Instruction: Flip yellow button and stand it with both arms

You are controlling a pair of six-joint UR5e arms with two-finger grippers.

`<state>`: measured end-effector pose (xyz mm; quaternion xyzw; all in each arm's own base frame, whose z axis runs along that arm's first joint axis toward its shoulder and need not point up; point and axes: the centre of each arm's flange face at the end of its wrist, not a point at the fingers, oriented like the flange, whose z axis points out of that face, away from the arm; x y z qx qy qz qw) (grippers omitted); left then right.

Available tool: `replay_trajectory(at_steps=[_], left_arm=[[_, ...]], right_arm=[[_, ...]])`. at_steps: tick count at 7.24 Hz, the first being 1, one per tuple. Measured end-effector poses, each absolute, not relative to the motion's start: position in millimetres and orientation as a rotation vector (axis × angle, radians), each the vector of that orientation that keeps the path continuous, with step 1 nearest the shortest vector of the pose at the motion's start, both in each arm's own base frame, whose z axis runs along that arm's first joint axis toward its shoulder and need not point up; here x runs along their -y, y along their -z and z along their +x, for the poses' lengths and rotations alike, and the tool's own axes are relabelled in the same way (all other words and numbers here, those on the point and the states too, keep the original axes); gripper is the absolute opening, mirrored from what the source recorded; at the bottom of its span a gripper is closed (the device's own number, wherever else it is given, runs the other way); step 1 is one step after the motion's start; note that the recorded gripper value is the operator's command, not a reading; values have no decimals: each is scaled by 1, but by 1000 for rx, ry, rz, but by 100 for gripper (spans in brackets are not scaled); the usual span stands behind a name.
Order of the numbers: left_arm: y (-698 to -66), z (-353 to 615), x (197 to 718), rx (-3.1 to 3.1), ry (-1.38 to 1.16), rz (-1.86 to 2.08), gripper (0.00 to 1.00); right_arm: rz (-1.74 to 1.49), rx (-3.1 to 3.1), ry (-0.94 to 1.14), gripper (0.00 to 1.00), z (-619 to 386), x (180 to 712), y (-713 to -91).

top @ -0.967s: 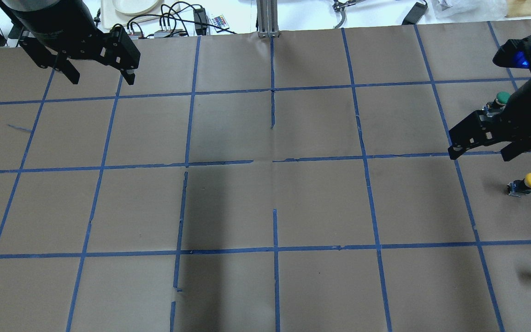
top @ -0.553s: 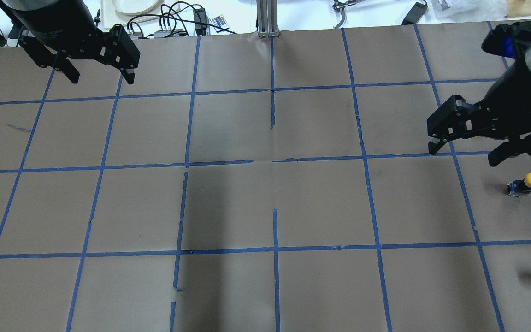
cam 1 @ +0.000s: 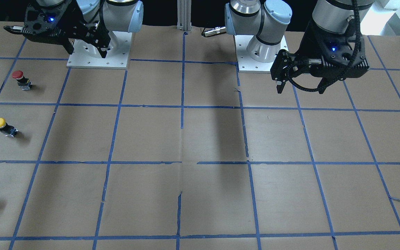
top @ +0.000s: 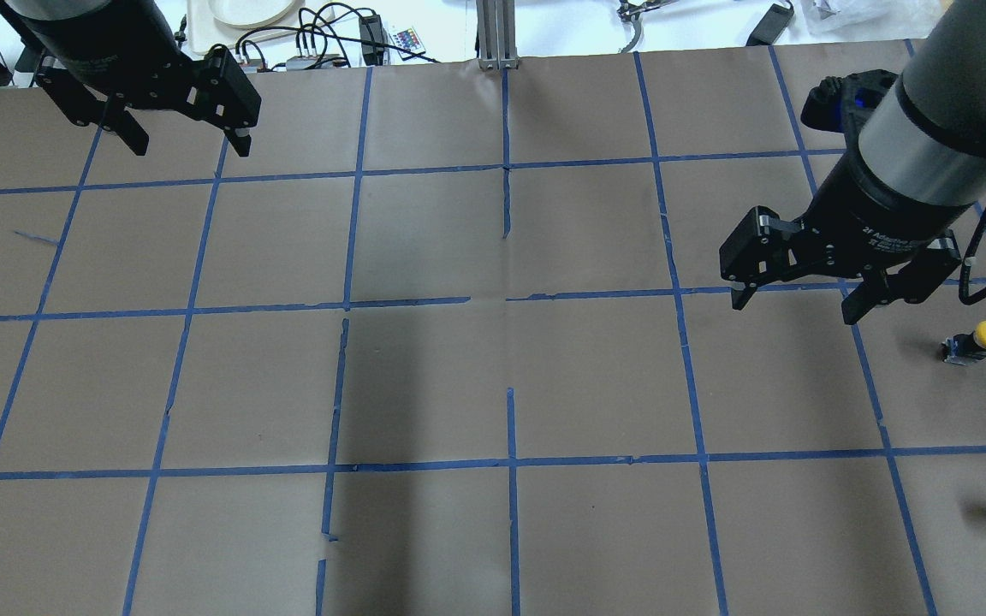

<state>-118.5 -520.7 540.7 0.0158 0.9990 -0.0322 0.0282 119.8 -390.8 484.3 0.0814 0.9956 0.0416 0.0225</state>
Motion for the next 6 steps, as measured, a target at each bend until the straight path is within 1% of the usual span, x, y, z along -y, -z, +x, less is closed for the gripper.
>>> replay_trajectory(at_steps=[6], left_arm=[[-540,-118,521,-3095,99,37,100]], right_arm=[[221,-3112,-29,100,130,394,-481]])
